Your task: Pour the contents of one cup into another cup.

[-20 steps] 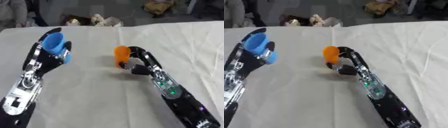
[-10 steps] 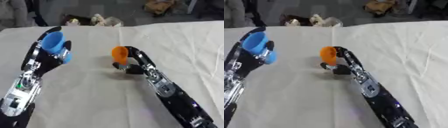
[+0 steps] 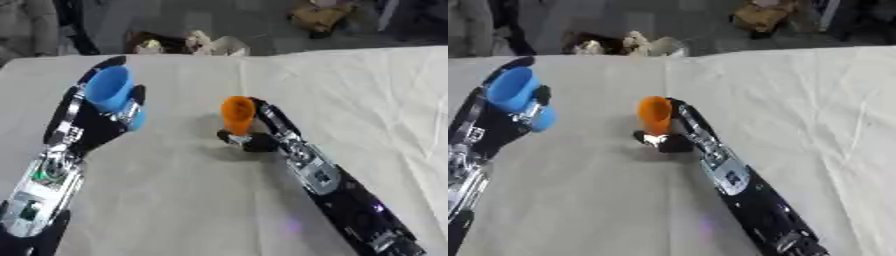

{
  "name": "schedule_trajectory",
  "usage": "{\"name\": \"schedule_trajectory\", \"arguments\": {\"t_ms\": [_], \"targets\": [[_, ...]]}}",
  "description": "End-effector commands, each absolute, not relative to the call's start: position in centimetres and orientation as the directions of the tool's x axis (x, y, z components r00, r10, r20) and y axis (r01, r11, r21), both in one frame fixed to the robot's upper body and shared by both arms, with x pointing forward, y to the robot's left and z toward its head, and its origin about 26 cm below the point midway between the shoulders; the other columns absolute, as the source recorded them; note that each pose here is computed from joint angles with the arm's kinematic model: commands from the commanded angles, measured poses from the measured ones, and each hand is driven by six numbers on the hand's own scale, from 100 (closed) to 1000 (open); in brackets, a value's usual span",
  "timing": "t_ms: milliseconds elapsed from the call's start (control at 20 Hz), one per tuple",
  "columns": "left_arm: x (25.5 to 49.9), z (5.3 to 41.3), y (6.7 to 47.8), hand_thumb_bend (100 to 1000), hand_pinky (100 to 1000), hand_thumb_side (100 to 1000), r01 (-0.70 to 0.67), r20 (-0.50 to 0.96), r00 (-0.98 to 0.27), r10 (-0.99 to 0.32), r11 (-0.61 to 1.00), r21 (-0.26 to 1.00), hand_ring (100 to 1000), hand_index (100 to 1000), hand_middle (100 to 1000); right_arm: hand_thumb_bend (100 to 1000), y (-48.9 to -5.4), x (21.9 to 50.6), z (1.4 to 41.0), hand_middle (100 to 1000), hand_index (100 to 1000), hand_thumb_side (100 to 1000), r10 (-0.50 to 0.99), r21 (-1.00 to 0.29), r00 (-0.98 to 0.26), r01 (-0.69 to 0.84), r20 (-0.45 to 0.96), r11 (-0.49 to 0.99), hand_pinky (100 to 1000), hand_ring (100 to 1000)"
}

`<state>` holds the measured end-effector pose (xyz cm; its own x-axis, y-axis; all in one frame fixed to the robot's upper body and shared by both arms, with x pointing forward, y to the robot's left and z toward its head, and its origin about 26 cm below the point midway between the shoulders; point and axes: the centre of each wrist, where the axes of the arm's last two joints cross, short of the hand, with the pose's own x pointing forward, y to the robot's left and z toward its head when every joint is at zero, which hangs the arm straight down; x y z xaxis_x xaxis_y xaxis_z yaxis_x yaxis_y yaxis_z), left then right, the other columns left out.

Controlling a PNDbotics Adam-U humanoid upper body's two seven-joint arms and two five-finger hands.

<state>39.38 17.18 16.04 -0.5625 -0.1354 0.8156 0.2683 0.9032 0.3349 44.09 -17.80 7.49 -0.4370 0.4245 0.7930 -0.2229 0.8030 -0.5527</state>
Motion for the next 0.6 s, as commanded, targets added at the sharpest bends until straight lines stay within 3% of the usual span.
{"name": "schedule_trajectory", "arguments": {"t_ms": [50,200,450,600], "targets": [[39.27,17.29,16.84,100,100,301,0.272,0.794,-0.596,-0.124,0.899,0.344,595,889,485,461,-17.43,44.4,7.89,608,774,333,0.43,-0.559,-0.447,-0.209,0.784,0.803,806,644],[39.28,17.26,16.83,100,100,303,0.273,0.794,-0.595,-0.124,0.898,0.345,595,889,486,406,-17.15,44.42,8.03,519,702,333,0.427,-0.555,-0.453,-0.199,0.783,0.807,774,583],[39.32,17.08,16.89,100,100,305,0.273,0.797,-0.59,-0.128,0.898,0.346,596,889,486,307,-16.96,44.39,8.19,454,621,327,0.422,-0.545,-0.456,-0.179,0.784,0.819,744,524],[39.33,17.02,16.92,100,100,305,0.273,0.798,-0.589,-0.129,0.898,0.346,596,889,486,160,-16.96,44.37,8.2,385,537,268,0.418,-0.535,-0.453,-0.165,0.787,0.829,701,464]]}}
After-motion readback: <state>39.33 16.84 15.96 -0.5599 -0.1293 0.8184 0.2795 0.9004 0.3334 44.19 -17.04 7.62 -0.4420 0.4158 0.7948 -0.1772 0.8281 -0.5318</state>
